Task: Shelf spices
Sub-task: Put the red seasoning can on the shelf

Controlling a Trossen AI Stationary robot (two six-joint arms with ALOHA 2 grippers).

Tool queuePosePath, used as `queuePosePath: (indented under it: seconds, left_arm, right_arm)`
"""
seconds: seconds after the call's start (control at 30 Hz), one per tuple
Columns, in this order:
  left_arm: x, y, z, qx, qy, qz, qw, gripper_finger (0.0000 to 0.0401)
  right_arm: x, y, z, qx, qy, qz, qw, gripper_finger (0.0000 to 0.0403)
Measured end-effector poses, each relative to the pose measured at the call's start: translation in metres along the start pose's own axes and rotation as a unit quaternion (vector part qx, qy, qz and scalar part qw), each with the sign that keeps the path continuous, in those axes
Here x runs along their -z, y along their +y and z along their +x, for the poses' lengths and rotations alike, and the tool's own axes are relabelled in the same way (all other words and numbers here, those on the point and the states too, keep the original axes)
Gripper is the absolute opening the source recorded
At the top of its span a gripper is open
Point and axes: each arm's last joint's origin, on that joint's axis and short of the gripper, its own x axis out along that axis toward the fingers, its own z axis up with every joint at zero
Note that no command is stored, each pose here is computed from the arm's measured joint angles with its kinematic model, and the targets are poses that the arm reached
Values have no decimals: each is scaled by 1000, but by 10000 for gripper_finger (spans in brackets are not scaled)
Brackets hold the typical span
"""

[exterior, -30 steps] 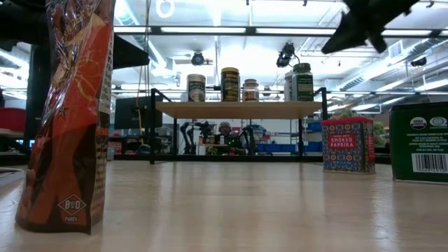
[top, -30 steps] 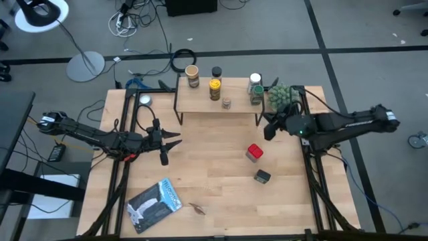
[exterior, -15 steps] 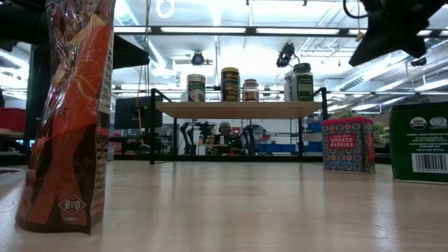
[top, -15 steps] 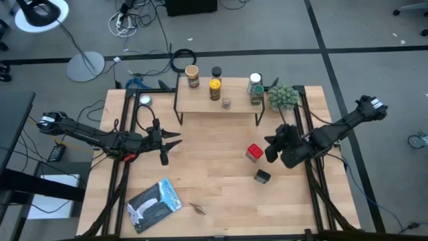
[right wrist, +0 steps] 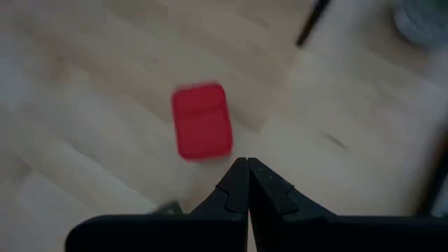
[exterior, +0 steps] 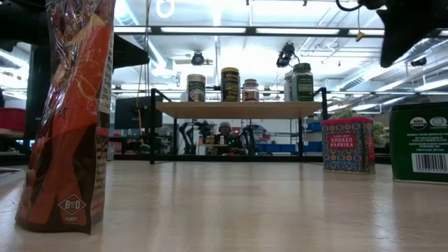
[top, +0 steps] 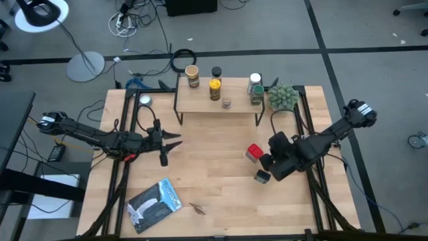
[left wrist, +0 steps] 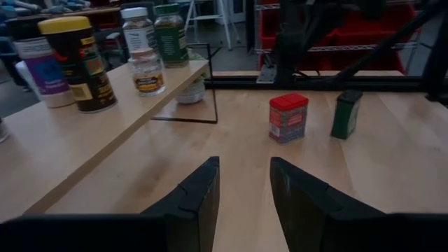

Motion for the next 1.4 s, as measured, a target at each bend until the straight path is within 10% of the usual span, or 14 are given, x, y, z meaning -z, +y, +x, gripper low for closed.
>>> queuePosePath:
  seconds: [0.33, 0.93, 1.4]
  left_arm:
    - [0, -1, 0, 8, 2, 7, 1000, 131]
    - [2, 0, 0, 8, 8, 10, 1000, 131]
    - [1, 0, 0, 8, 7, 9, 1000, 131]
  right_arm:
    - [-4, 7, 7, 24, 70, -1, 997, 54]
    - [-55, 10, 38, -14, 99, -42, 994, 329]
    - [-64, 34, 99, -27, 229, -108, 967, 320]
